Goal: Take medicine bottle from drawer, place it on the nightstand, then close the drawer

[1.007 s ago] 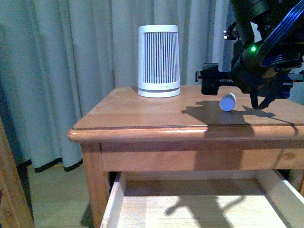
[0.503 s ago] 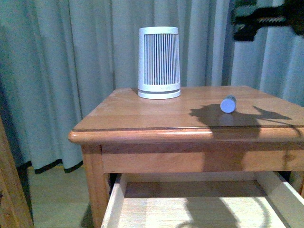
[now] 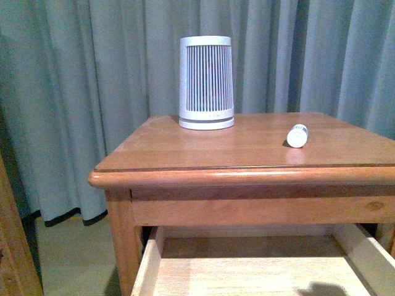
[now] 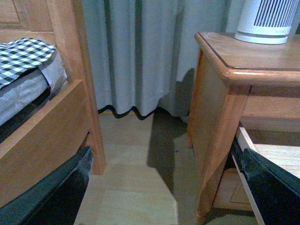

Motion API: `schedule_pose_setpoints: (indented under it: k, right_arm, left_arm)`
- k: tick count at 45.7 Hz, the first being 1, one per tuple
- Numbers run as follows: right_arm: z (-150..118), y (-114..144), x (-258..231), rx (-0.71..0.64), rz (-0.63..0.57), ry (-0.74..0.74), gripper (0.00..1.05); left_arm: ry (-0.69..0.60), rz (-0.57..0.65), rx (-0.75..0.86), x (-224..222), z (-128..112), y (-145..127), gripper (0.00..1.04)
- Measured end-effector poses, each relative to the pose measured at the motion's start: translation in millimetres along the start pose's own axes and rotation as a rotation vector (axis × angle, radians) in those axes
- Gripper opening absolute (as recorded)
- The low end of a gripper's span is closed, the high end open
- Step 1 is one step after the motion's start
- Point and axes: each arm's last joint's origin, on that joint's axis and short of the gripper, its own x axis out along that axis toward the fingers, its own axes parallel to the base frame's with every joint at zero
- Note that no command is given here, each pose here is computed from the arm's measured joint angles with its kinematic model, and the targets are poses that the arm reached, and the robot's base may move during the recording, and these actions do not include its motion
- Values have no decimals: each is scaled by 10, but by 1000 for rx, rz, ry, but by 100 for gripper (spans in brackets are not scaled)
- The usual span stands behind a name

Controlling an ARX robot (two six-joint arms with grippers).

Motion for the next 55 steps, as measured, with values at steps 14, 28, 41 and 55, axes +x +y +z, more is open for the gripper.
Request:
schedule_pose_setpoints:
  k: [14,28,41,55]
  right_arm:
    - [-991,3,-131,-43,128,345,98]
    - [-1447,156,327,-37,122,408,98]
    - [-1660,256,707,-77,82,367,98]
    - [-1676,380,1042,-142,43,217,98]
  left_arm:
    - [0,0,0,0,0,0,98]
    - [0,0,0,0,0,0,98]
    - [0,0,0,0,0,0,98]
    - [0,0,0,0,0,0,98]
